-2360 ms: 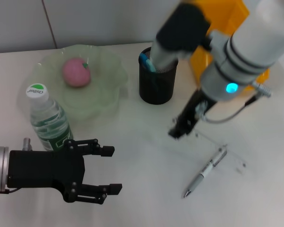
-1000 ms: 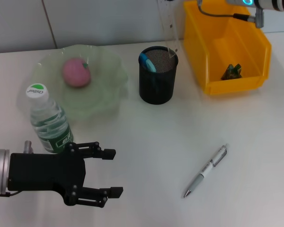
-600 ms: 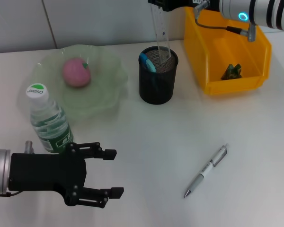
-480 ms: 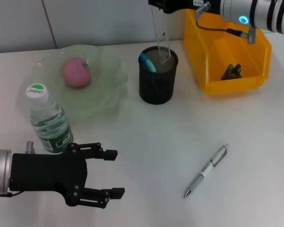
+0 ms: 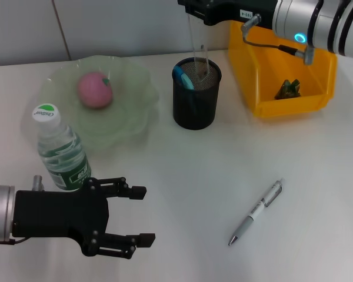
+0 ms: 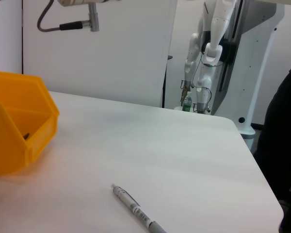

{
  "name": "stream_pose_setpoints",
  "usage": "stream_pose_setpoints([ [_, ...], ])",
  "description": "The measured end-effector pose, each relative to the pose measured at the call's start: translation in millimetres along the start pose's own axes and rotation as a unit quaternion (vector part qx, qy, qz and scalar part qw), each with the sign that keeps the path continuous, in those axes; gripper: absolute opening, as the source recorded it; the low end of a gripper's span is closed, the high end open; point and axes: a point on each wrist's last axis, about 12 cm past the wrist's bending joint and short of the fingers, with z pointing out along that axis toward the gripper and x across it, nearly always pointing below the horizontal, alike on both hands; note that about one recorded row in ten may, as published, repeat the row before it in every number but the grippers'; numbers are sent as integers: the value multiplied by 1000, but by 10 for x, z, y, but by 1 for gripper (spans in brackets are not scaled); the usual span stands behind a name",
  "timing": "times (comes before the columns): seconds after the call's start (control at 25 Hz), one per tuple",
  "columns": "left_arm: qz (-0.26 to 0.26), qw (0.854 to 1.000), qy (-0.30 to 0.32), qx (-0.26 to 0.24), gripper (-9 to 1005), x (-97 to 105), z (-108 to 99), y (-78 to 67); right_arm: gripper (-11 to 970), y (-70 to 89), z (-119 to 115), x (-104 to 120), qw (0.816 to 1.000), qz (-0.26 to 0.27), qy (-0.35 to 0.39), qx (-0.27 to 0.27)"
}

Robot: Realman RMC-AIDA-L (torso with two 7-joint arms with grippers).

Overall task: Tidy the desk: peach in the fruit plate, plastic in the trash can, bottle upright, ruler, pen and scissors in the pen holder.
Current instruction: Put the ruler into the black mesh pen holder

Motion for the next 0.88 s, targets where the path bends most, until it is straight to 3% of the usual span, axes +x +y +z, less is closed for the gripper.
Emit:
stream_pose_setpoints([
  [0.88, 1, 1000, 0, 0, 833, 16, 2, -5, 445, -48, -10, 383, 999, 30, 18, 5],
])
